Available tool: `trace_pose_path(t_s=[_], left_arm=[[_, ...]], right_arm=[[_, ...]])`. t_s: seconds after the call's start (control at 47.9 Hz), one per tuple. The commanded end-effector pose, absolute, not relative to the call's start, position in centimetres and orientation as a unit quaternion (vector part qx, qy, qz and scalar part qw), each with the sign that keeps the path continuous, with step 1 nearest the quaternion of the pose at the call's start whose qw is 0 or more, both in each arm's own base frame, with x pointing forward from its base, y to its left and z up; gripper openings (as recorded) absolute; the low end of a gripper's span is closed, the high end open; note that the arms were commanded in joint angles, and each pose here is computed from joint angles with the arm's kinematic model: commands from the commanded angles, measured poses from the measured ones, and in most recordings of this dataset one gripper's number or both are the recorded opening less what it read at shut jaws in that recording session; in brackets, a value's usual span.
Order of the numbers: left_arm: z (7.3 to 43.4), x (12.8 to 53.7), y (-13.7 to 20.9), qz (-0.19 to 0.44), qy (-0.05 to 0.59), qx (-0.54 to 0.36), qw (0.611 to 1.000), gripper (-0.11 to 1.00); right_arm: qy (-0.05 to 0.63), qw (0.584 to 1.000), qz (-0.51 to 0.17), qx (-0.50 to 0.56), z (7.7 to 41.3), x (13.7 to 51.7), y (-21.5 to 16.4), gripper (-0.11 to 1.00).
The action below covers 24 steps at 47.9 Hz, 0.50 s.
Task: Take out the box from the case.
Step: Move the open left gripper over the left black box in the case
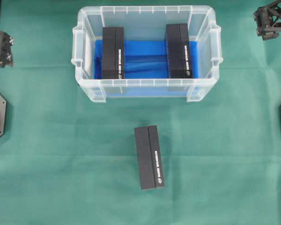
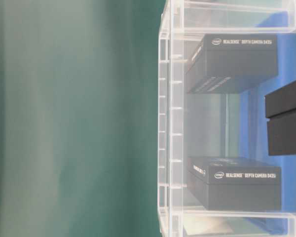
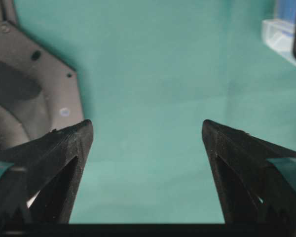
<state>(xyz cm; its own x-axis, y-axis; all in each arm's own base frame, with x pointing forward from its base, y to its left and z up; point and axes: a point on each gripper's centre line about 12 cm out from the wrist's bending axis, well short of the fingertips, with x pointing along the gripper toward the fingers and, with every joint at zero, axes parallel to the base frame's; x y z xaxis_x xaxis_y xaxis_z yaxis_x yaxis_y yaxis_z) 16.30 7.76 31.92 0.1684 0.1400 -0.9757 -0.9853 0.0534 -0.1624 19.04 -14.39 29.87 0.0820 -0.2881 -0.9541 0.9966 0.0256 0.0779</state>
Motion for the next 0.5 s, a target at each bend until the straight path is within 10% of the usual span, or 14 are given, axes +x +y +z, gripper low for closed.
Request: trace_pose_path(t_s=[0.0, 0.481], left_arm=[[32.9, 17.3, 8.3, 0.479, 0.419, -0.493, 0.593, 0.86], [35.1, 27.5, 10.8, 0.462, 0.430, -0.483, 0.607, 0.86]], right_arm=[[0.394, 0.597, -0.542, 0.441, 30.5, 18.9, -14.4, 0.94], [0.395, 0.602, -0.541, 0.435, 30.4, 19.0, -14.5, 0.94]])
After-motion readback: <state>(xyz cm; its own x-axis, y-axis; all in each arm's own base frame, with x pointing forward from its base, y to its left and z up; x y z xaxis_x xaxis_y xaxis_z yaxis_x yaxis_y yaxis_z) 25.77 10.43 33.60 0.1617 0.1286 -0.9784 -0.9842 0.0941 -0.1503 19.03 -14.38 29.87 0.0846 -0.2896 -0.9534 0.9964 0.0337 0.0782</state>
